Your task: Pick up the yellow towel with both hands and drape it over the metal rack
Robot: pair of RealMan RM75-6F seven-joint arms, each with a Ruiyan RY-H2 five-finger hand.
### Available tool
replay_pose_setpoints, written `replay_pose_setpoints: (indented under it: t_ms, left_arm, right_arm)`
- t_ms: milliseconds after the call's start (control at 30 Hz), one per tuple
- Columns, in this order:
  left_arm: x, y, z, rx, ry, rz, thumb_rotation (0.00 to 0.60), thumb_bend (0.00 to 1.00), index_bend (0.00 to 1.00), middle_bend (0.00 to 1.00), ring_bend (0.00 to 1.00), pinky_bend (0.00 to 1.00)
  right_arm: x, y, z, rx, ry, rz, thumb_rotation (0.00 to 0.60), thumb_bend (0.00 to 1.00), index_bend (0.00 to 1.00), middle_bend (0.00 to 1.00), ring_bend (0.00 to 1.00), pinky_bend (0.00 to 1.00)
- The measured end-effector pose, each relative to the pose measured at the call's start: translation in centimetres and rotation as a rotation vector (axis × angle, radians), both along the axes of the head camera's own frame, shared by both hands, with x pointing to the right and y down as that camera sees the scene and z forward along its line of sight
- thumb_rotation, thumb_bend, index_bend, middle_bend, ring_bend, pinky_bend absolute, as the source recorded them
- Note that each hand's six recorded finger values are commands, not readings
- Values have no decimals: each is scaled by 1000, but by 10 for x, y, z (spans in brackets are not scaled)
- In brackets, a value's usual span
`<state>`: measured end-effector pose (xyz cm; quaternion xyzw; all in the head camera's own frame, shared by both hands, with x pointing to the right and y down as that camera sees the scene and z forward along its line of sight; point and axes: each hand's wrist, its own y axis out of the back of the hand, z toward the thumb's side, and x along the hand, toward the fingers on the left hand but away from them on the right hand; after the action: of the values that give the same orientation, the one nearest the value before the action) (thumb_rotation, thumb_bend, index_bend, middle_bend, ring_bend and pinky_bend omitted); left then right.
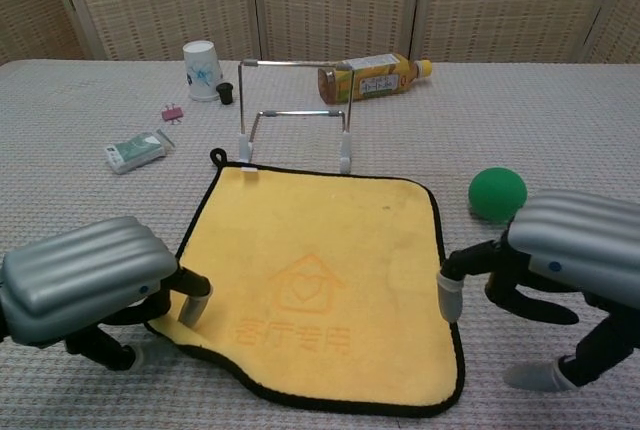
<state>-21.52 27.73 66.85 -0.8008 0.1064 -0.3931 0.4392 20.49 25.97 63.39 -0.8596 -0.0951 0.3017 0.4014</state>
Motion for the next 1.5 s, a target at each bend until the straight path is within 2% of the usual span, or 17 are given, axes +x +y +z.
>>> replay_pose_setpoints:
  t_ms: [300,933,1133,1500]
  left_arm:
    - [-1,2,1,-3,-2,-7,600,455,607,1000,887,1000]
    - [-2,2,1,0,4,-16,600,455,606,1000,887,1000]
    - [-3,1,0,3,7,-20,600,455,606,1000,887,1000]
    - [-5,-3,-4,15,27,-35,600,455,612,1000,887,1000]
  right_arm:
    - [-20,10,26,-11,56,-104,600,170,423,896,982,987]
    - [-43,11,42,-13,64,-155,600,207,461,896,982,987]
    - [-47,10,46,-11,65,-158,600,274,488,897,982,987]
    - [-51,4,42,8,32,-134,600,409,616,908,998,1000]
